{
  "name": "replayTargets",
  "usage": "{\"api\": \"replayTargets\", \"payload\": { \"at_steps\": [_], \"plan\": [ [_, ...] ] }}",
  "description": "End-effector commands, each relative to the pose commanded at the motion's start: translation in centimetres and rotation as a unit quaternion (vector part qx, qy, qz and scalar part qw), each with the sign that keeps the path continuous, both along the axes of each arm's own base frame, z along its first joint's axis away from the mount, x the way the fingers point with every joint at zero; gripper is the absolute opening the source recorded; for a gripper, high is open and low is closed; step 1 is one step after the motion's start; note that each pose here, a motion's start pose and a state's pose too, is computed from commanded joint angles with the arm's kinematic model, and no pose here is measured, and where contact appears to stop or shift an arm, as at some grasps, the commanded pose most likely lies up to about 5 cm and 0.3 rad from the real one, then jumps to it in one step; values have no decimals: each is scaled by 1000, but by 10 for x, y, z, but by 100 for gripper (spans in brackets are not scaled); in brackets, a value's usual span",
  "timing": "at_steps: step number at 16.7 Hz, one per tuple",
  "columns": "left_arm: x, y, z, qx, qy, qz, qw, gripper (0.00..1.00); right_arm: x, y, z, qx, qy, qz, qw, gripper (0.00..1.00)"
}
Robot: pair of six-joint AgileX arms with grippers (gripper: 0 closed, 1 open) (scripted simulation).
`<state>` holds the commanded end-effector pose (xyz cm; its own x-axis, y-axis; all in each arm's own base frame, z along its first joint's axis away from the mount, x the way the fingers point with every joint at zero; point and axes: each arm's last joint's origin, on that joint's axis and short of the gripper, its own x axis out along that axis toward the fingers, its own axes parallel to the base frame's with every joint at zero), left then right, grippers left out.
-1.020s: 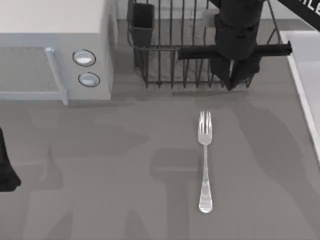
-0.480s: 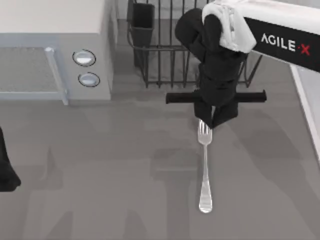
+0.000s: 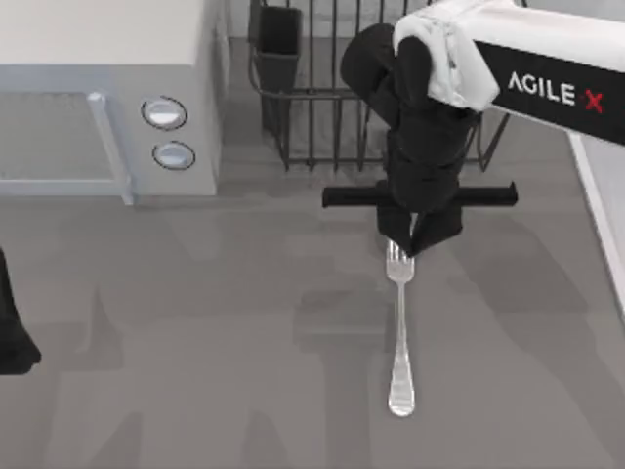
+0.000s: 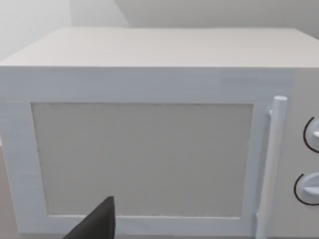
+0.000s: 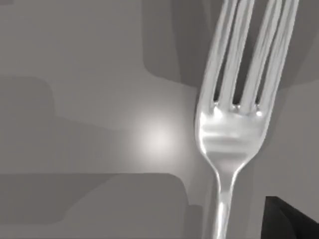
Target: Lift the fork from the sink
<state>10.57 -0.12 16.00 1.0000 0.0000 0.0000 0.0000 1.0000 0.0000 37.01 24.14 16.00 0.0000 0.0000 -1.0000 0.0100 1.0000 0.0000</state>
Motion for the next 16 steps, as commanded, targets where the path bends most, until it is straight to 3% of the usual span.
{"api": "replayTargets", "payload": {
  "at_steps": [10,16],
  "plan": [
    [0,0,0,0,0,0,1000,100,0,0,0,0,0,0,1000,98],
    [0,0,0,0,0,0,1000,100,0,0,0,0,0,0,1000,100]
  ]
}}
